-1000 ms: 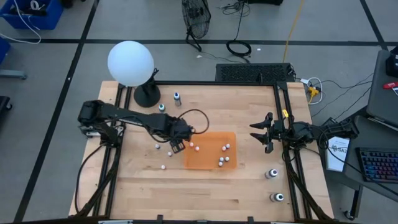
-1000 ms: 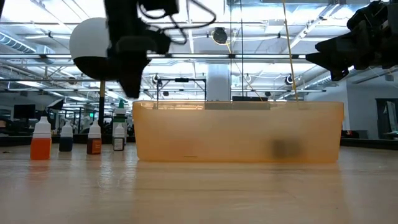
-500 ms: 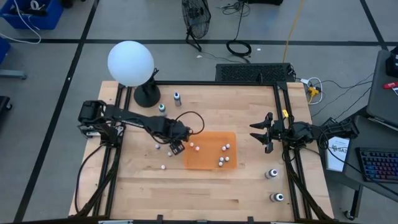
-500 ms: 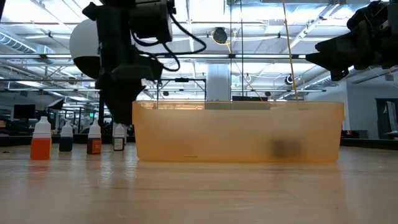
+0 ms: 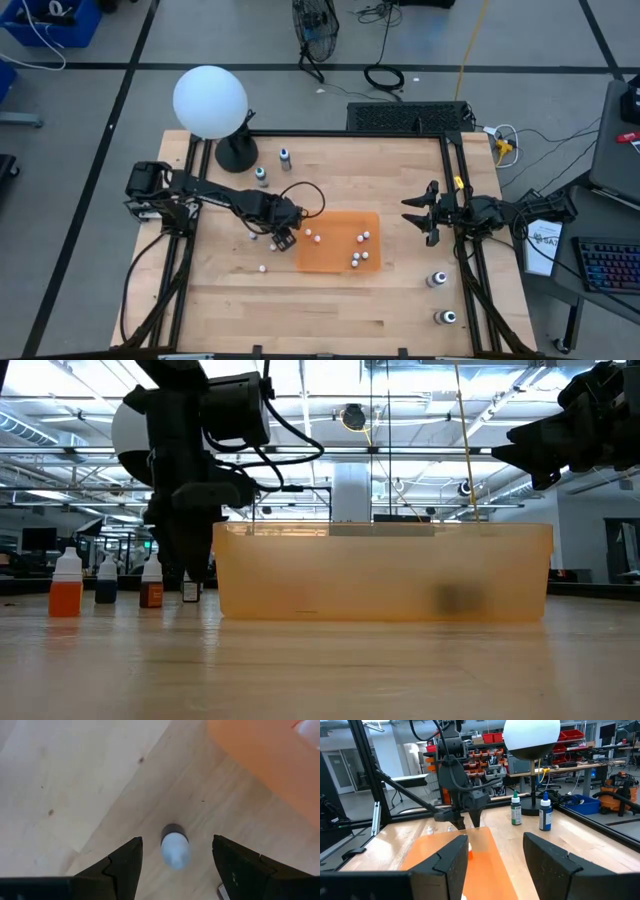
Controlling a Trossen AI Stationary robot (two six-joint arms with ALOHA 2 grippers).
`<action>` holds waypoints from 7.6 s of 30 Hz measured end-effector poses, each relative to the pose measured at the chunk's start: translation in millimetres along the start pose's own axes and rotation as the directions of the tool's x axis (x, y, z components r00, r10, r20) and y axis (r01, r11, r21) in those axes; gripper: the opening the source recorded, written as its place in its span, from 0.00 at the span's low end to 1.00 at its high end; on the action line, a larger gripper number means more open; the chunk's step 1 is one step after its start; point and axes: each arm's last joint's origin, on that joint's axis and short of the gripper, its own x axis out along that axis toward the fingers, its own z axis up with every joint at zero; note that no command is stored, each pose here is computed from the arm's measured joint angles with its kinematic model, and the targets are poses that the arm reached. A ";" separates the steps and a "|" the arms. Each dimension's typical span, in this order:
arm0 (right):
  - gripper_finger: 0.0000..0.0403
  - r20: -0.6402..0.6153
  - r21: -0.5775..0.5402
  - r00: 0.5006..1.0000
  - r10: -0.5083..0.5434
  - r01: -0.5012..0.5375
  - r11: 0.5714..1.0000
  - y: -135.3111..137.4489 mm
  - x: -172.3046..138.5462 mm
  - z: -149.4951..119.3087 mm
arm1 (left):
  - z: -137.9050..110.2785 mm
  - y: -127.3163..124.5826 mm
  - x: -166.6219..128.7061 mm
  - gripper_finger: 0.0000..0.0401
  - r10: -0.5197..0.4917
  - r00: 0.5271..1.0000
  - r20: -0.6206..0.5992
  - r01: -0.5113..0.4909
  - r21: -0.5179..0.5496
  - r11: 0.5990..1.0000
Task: Pick & Place food coloring
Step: Put the small black food coloring bottle into the container, then put the small violet food coloring bottle into the container, then put the small pink food coloring bottle into the container
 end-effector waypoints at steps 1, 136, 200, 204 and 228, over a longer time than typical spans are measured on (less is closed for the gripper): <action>0.44 0.000 0.000 1.000 0.000 0.000 1.000 0.0 0.0 0.0 | 0.0 0.0 0.0 0.60 0.000 1.000 0.000 0.000 0.001 1.000; 0.44 0.000 0.000 1.000 0.000 0.000 1.000 0.0 0.0 0.1 | -63.9 18.7 -13.4 0.14 0.056 0.992 -0.114 -0.078 -0.202 0.976; 0.44 0.000 0.000 1.000 0.000 0.000 1.000 0.0 0.0 0.0 | 76.2 -133.2 -38.1 0.48 -0.034 0.988 -0.149 0.106 0.507 0.855; 0.45 0.001 0.000 1.000 0.000 0.000 1.000 0.0 0.0 0.1 | 64.0 -116.3 -68.7 0.45 0.107 0.991 -0.085 -0.056 0.461 0.886; 0.45 -0.001 0.000 1.000 0.000 0.000 1.000 0.0 0.1 -0.1 | -18.3 -53.7 -29.7 0.45 -0.005 0.991 -0.130 0.005 0.002 1.000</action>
